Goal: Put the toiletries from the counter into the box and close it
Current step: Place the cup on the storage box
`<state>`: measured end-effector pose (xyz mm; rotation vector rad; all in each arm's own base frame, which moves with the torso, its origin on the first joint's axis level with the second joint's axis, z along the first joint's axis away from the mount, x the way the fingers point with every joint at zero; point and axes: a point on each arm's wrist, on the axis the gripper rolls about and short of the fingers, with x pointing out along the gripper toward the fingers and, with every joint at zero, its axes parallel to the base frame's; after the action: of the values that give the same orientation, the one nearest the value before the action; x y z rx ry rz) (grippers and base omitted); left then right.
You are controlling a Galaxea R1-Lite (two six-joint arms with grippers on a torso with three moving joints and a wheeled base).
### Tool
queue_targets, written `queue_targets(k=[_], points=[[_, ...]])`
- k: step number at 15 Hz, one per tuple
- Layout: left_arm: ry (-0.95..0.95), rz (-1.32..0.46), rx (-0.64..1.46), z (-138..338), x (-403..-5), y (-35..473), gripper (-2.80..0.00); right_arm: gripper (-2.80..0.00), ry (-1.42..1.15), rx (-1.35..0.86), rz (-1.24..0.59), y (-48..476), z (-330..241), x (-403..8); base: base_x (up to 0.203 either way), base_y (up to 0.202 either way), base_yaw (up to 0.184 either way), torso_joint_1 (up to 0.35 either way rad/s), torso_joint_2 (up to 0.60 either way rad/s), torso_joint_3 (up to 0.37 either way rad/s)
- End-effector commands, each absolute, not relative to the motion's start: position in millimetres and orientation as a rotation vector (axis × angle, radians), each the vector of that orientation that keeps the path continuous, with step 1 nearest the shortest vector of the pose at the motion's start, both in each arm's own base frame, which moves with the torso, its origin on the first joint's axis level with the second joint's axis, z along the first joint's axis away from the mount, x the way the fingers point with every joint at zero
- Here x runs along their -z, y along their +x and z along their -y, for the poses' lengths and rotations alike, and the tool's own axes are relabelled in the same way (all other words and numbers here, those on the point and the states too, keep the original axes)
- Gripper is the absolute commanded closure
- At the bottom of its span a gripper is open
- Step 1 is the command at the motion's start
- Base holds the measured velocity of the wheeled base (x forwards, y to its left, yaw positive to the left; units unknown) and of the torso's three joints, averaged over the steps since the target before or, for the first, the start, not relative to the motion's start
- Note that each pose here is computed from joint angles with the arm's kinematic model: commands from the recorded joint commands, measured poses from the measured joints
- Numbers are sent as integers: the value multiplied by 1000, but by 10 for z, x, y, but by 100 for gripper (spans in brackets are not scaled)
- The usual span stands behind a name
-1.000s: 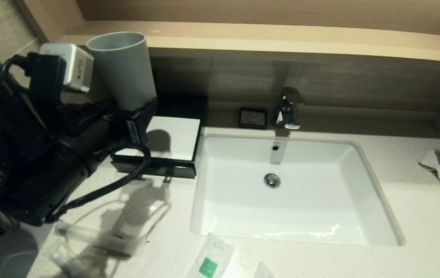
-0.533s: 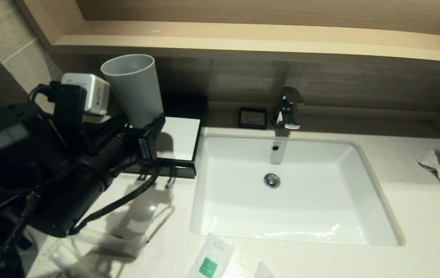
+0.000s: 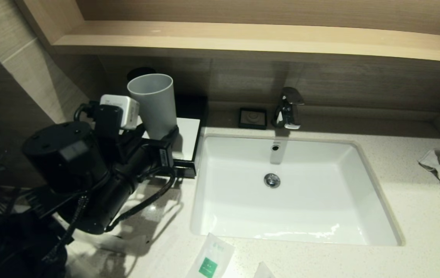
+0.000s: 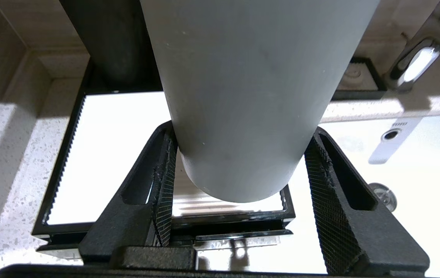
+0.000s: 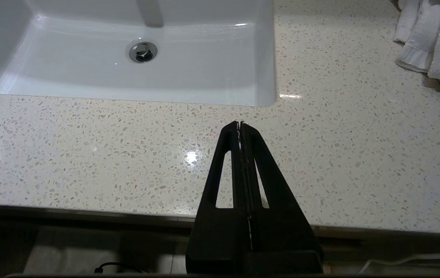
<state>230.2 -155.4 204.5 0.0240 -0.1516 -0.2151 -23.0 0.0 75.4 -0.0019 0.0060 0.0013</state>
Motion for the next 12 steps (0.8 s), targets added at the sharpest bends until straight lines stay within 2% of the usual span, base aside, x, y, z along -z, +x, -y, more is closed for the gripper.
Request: queue_targets(k=[1, 12], points=[[34, 134, 213, 1624, -1926, 2398, 0, 0, -2, -2, -6, -230, 0, -754, 0, 0, 0, 0, 0, 0], [17, 163, 198, 1806, -1785, 2663, 0, 0, -2, -1, -6, -230, 0, -754, 0, 0, 0, 0, 0, 0]])
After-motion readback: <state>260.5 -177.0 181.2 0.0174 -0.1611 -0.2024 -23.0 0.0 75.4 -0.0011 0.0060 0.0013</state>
